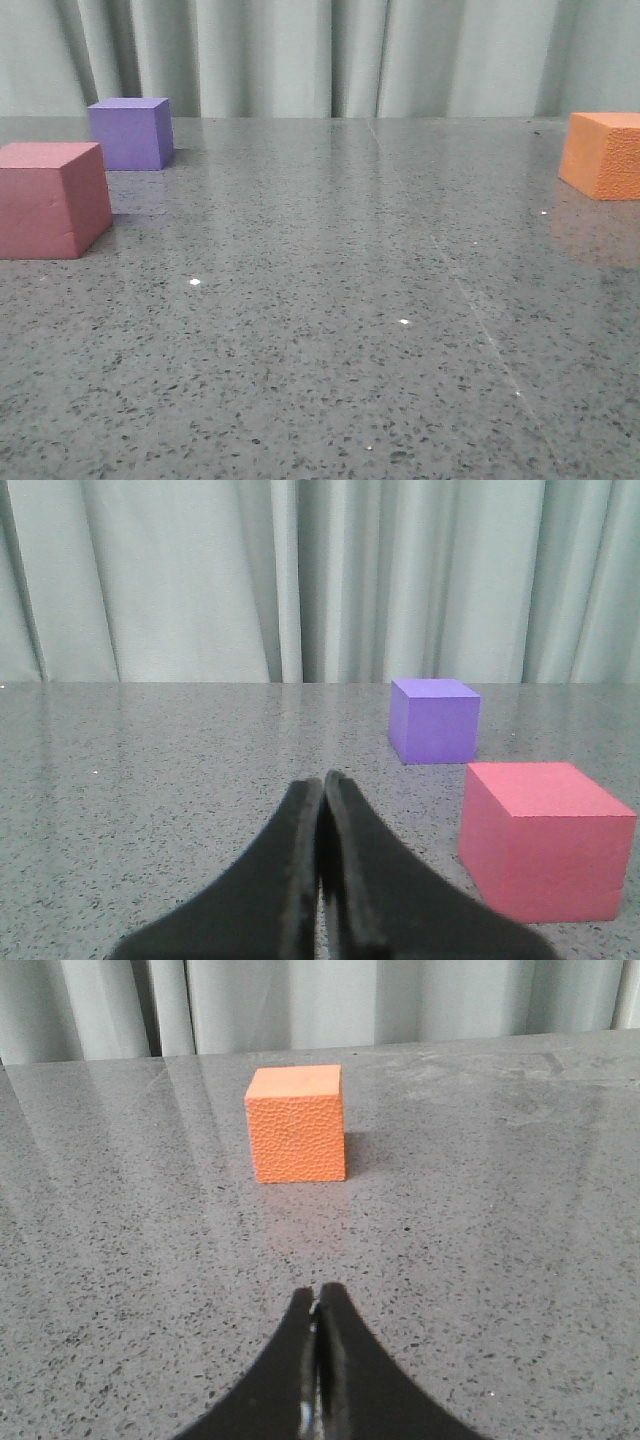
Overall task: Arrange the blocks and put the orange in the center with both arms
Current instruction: 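Move the right gripper above the orange cube and open it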
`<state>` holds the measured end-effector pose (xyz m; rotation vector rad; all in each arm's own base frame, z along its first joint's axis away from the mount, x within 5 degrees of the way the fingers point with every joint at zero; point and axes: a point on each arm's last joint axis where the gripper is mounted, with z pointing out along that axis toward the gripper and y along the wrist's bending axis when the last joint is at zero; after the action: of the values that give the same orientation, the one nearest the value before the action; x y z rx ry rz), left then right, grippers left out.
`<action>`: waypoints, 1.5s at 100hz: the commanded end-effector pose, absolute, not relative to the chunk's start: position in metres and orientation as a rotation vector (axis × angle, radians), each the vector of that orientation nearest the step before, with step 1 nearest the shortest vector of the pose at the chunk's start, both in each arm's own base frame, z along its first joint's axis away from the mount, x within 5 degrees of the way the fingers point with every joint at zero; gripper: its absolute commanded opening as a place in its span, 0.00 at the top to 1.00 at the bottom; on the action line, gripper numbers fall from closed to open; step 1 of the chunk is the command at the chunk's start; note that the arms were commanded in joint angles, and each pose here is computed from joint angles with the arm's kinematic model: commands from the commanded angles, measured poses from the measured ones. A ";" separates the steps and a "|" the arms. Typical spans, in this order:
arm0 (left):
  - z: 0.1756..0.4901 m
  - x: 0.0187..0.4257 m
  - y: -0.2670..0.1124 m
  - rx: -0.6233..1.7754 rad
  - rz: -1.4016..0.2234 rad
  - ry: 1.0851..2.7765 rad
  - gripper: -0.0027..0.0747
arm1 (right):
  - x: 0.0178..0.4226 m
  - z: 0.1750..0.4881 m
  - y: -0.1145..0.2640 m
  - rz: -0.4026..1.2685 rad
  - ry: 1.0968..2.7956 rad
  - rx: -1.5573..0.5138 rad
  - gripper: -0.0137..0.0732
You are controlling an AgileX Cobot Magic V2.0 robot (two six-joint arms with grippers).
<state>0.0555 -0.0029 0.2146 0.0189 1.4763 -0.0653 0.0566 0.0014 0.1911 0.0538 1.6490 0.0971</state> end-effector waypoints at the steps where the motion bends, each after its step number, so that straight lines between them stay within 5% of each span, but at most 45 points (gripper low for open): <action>1: 0.205 0.055 -0.004 0.021 -0.079 1.426 0.99 | 0.054 0.204 0.001 0.093 1.530 0.044 0.91; 76: 0.205 0.055 -0.004 0.021 -0.079 1.426 0.99 | 0.054 0.210 0.002 0.098 1.471 0.039 0.91; 96: 0.205 0.055 -0.004 0.021 -0.079 1.426 0.99 | 0.049 0.238 0.002 0.143 1.344 0.062 0.91; 124: 0.205 0.055 -0.004 0.021 -0.079 1.426 0.99 | 0.051 0.308 0.000 0.117 1.605 0.105 0.91; 150: 0.205 0.055 -0.004 0.021 -0.079 1.426 0.99 | 0.097 0.366 0.000 0.091 1.849 0.131 0.91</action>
<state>0.0555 -0.0029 0.2146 0.0189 1.4763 -0.0653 0.0792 -0.0001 0.3401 0.1249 1.8533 0.0968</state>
